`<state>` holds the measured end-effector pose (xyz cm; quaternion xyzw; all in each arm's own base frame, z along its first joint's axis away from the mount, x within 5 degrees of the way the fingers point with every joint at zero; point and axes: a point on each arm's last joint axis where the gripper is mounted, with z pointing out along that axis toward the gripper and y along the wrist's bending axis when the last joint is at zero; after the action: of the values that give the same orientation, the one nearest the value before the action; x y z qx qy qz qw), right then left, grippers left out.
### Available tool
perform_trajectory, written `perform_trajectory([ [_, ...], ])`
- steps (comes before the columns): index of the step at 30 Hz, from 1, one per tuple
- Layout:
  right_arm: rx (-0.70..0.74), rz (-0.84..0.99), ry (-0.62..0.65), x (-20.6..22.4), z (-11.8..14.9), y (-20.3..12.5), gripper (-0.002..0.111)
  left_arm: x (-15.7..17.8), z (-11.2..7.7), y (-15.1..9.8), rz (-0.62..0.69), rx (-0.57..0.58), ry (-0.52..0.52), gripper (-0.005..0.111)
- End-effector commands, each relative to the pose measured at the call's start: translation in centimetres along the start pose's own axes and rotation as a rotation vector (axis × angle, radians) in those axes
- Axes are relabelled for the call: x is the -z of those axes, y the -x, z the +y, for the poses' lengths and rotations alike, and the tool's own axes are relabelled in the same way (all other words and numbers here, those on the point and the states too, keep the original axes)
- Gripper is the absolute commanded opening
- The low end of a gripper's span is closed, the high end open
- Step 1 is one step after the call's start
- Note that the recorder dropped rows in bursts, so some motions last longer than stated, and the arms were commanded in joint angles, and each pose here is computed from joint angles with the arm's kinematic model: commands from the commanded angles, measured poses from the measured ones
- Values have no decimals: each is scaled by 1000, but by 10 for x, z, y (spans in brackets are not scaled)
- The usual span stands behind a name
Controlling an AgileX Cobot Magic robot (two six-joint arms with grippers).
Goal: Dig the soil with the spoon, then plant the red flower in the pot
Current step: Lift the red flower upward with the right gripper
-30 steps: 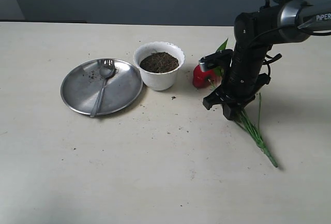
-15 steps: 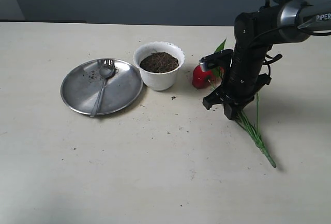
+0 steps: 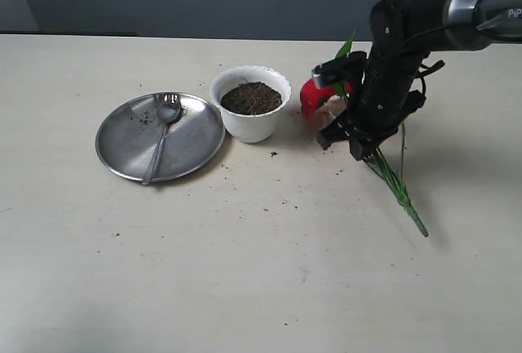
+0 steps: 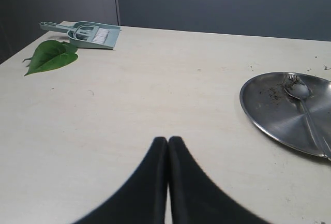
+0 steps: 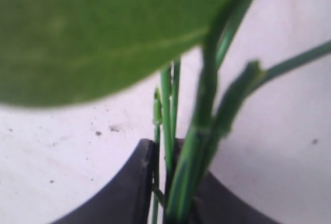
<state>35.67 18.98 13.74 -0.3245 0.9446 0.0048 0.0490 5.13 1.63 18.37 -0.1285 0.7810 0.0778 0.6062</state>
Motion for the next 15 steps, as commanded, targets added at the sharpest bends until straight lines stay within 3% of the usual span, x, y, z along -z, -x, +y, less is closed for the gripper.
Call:
perform_trajectory([
  [1, 7, -127, -47, 34, -5, 11, -1, 0, -1, -1, -7, 9, -11, 0],
  [15, -42, -481, -119, 143, -7, 6, -1, 0, -1, -1, -7, 9, -11, 0],
])
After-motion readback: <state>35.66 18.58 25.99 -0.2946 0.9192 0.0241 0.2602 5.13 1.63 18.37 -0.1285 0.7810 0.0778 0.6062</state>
